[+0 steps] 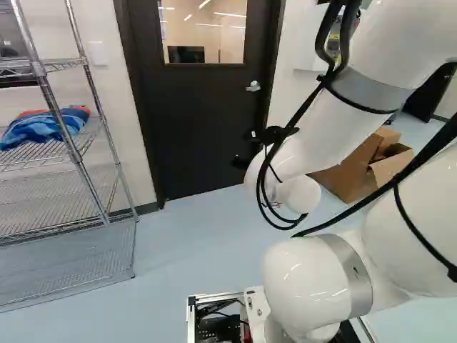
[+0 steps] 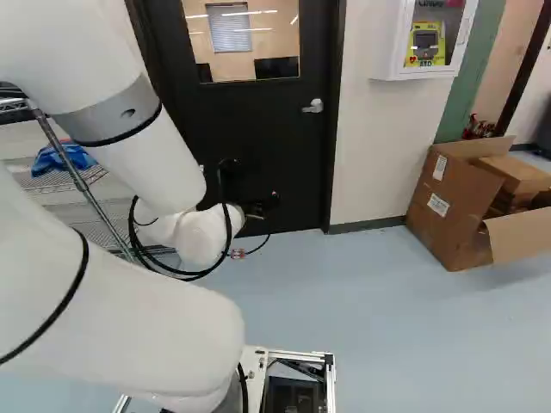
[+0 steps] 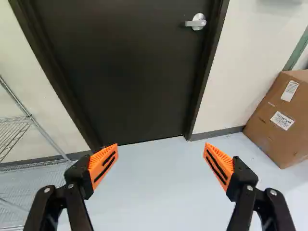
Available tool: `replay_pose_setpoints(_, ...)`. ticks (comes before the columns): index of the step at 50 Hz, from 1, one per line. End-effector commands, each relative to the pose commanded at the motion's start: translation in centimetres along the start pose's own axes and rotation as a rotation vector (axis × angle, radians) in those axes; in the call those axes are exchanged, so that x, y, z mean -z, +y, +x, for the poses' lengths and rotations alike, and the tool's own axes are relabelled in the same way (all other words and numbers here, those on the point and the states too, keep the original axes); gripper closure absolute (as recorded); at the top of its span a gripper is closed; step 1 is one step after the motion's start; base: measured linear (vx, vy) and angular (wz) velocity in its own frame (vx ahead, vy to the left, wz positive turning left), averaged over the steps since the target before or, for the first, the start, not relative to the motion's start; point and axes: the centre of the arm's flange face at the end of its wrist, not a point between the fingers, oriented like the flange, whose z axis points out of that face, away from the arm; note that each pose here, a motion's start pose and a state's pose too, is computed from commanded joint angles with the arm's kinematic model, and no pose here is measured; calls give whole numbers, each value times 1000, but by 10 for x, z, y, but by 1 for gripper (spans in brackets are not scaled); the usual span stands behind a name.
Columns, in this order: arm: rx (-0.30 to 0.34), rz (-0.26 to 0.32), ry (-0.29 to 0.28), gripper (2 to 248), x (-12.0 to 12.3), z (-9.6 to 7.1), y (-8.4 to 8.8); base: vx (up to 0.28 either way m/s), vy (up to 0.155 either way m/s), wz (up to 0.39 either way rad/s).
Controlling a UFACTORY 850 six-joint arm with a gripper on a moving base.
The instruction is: Open the door and move inside
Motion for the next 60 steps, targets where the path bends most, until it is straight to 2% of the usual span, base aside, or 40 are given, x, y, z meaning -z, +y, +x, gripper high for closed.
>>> replay_pose_setpoints(25, 0, 0, 0, 3, 0, 0, 0, 176, -85, 11)
replay_pose_setpoints(60, 0, 0, 0, 3, 0, 0, 0, 147, -46, 120)
